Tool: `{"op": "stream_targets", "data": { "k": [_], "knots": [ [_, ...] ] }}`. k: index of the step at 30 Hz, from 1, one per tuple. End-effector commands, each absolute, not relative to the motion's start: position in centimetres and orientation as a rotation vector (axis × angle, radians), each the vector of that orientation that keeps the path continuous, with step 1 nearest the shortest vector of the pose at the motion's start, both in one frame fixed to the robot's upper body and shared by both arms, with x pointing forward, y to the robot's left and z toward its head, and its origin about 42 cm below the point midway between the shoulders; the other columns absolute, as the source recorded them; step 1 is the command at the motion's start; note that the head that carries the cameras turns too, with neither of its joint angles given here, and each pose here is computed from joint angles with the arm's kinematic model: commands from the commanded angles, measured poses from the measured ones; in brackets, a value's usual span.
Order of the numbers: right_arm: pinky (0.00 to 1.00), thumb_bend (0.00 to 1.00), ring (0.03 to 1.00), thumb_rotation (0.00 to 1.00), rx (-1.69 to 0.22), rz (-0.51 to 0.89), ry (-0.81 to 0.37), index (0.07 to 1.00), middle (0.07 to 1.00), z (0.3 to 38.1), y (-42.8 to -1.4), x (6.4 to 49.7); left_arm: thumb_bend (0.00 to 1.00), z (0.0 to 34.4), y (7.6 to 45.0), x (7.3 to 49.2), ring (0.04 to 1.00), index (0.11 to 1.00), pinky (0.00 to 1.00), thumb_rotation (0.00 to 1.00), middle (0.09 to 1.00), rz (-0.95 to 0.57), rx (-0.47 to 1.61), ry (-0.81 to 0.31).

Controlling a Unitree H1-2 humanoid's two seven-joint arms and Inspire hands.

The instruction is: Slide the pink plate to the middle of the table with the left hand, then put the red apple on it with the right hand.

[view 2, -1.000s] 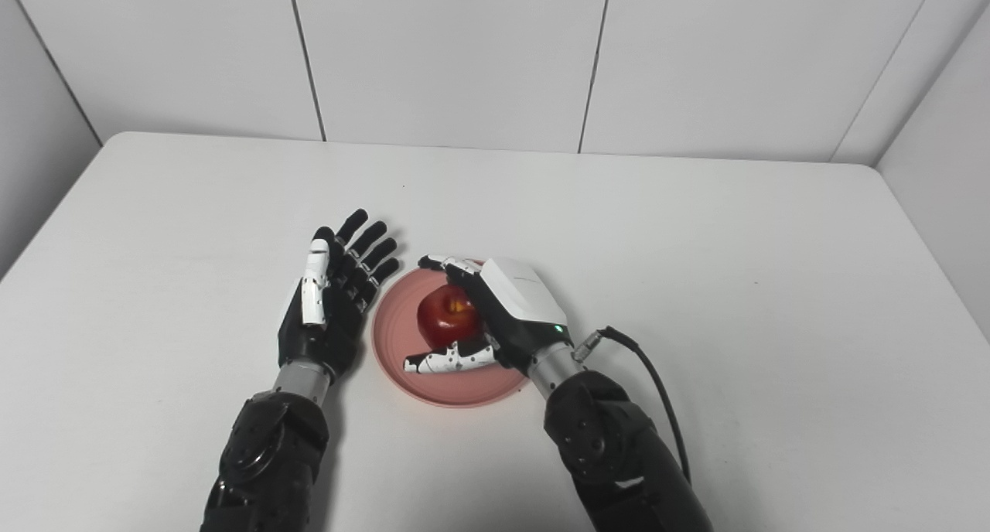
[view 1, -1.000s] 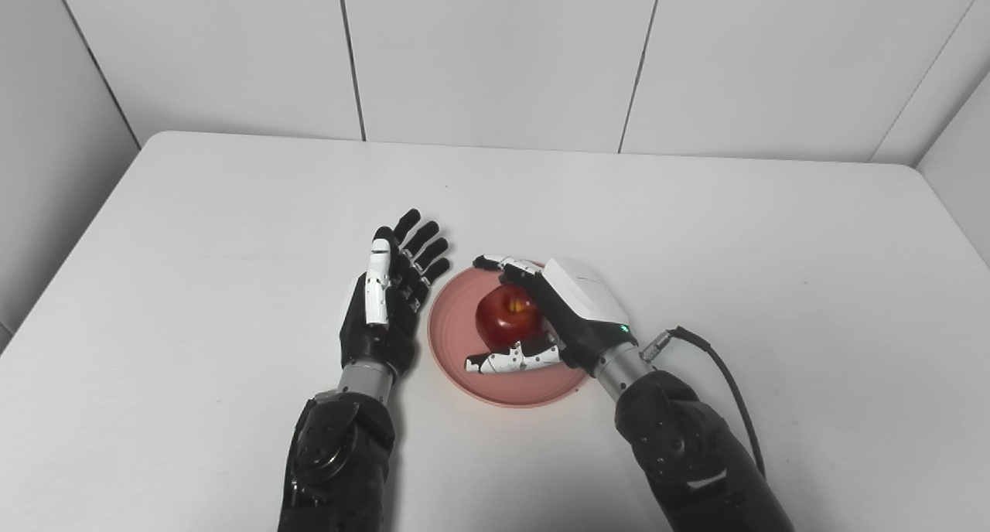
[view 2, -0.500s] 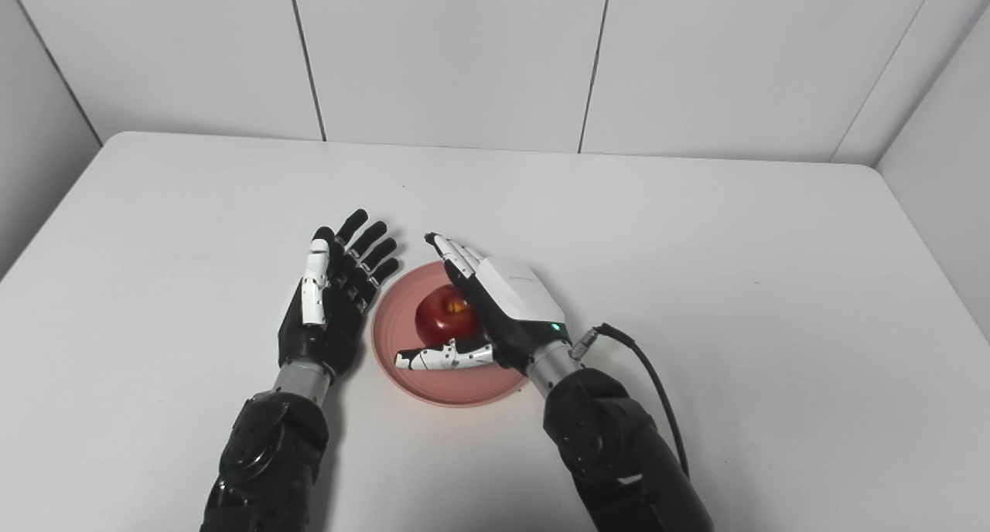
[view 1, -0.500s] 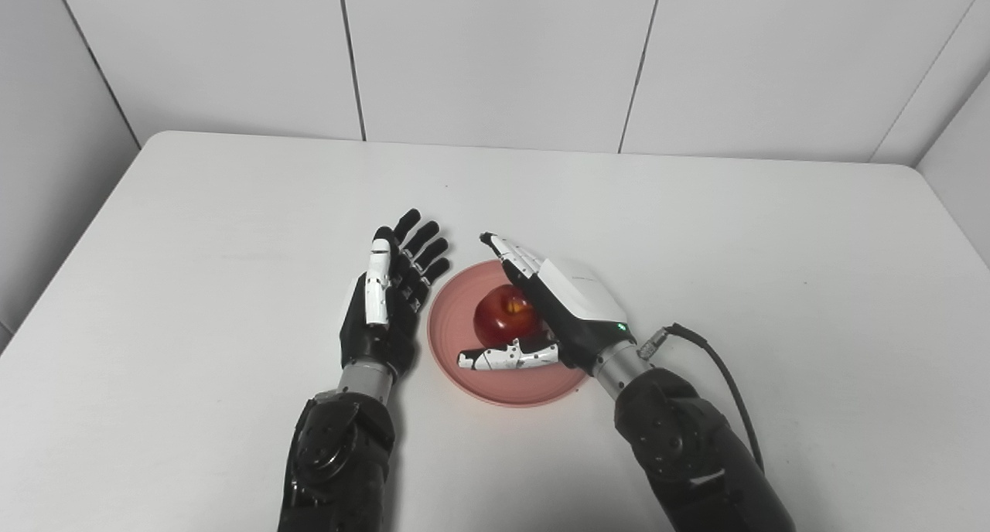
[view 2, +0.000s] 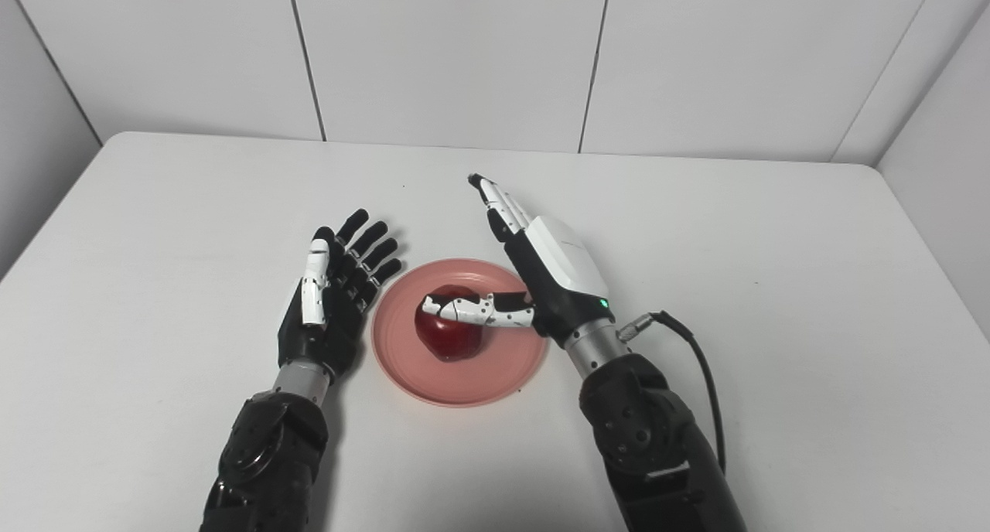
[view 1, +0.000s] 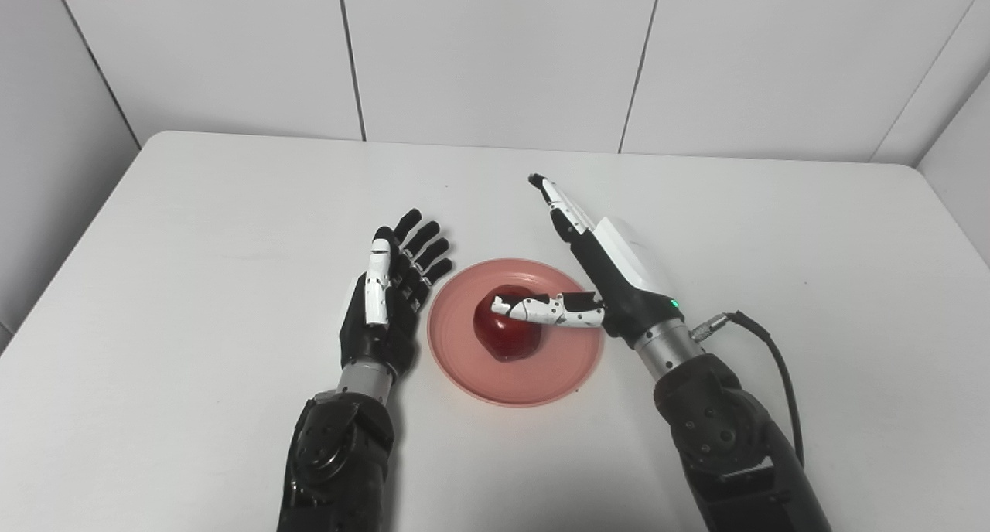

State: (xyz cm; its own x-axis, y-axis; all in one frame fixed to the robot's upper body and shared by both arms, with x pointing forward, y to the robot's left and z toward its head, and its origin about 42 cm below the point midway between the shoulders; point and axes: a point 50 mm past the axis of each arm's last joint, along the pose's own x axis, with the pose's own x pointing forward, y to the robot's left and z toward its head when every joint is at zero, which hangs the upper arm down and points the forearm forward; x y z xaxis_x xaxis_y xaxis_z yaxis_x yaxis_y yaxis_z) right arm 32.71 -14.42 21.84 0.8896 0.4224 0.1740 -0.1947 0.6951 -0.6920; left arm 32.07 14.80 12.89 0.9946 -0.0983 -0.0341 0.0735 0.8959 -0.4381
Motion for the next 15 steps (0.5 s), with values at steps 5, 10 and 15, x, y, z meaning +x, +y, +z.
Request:
{"op": "stream_targets", "data": {
  "k": [5,10,15],
  "knots": [
    [0.89,1.0,0.965,0.67,-0.624,0.261,-0.403,0.998,0.995,24.1,-16.4,32.6,0.37,13.3,14.8,32.3,0.857,0.863,0.86,1.0,0.869,-0.09,-0.468,0.043],
    [0.89,1.0,0.947,0.74,-0.599,0.204,-0.375,0.988,0.969,23.8,-17.4,32.2,0.38,13.1,14.9,32.3,0.862,0.863,0.87,1.0,0.873,-0.093,-0.465,0.04],
    [0.83,0.92,0.901,0.97,-0.552,0.111,-0.282,0.936,0.928,21.7,-19.0,32.0,0.38,13.0,15.2,32.3,0.862,0.863,0.87,1.0,0.872,-0.092,-0.466,0.043]
  ]
}}
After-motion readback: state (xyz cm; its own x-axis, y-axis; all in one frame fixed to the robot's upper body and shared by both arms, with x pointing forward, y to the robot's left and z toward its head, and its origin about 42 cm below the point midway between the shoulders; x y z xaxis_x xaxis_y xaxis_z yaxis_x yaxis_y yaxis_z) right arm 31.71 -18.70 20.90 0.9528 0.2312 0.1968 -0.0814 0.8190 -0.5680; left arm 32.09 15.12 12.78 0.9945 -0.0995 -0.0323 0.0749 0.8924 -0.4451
